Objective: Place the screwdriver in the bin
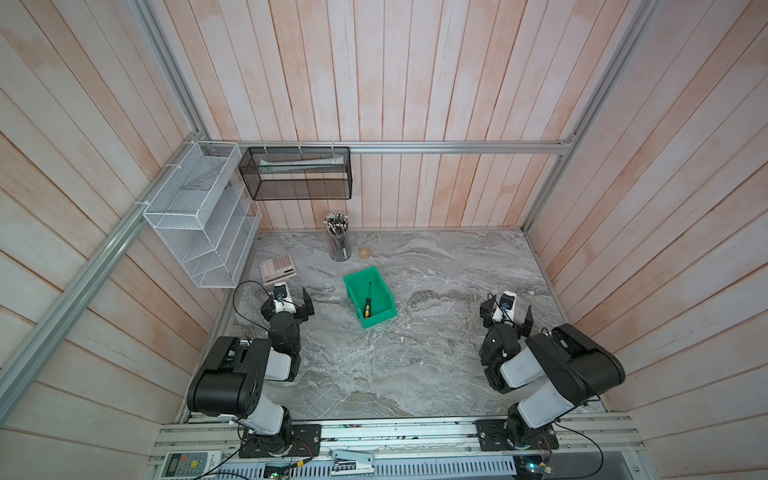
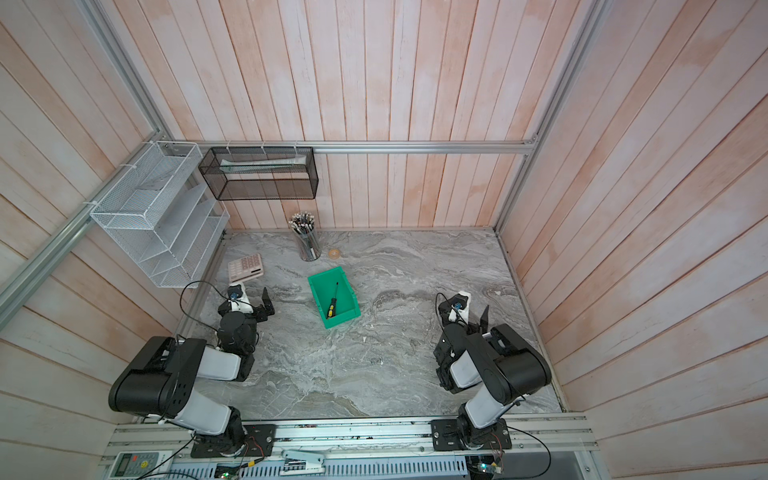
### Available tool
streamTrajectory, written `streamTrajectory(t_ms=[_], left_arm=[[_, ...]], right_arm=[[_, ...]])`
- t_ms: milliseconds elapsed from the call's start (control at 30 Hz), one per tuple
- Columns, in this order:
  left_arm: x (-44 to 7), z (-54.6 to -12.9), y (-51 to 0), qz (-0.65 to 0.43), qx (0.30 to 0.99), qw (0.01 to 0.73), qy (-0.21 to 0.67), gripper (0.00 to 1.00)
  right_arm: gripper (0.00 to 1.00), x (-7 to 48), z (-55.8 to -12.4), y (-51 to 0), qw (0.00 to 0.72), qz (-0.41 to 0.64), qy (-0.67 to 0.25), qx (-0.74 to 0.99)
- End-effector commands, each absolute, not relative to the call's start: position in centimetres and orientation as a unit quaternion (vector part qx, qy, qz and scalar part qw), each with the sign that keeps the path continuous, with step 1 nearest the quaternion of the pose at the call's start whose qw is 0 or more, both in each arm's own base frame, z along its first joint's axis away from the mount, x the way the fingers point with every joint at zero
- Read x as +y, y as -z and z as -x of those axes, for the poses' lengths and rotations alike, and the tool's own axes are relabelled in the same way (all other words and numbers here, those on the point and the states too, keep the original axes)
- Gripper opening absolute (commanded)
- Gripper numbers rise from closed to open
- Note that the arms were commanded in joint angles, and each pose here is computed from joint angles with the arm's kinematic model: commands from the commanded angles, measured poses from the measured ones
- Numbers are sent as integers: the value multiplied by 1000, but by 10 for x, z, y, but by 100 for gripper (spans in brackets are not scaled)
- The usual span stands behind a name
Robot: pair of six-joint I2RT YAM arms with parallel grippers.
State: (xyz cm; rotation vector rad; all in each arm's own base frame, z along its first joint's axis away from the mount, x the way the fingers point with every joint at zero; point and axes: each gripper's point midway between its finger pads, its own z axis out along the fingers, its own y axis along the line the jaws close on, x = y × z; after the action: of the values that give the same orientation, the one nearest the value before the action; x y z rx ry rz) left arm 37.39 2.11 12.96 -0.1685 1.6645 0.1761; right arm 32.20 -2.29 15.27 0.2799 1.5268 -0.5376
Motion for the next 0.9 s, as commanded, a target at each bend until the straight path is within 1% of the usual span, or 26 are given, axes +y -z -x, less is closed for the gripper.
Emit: streamTrajectory(t_ms=[0, 133, 233, 267, 300, 333, 467, 867], left_arm=[[16, -377, -133, 59, 738, 668, -71, 100], [17, -378, -133, 61, 738, 668, -70, 100], [18, -377, -132, 61, 738, 668, -71, 100], [18, -378, -133, 62, 738, 669, -71, 100], [18, -377, -133, 61, 738, 668, -71, 100], [18, -378, -133, 62, 737, 669, -70, 100], [18, -378, -133, 62, 737, 669, -70, 100], [18, -380, -131, 61, 741, 665, -69, 100]], right_arm=[[98, -21, -331, -161, 702, -142, 183, 673], [98, -25, -349, -151, 687, -132, 146, 700], [98, -25, -375, -133, 660, -100, 78, 740], [98, -24, -370, -130, 664, -96, 61, 739], [98, -26, -363, -136, 684, -92, 67, 720], [98, -26, -359, -135, 685, -98, 66, 719], [98, -28, -365, -130, 669, -106, 73, 732], [98, -27, -365, -132, 674, -104, 76, 728]])
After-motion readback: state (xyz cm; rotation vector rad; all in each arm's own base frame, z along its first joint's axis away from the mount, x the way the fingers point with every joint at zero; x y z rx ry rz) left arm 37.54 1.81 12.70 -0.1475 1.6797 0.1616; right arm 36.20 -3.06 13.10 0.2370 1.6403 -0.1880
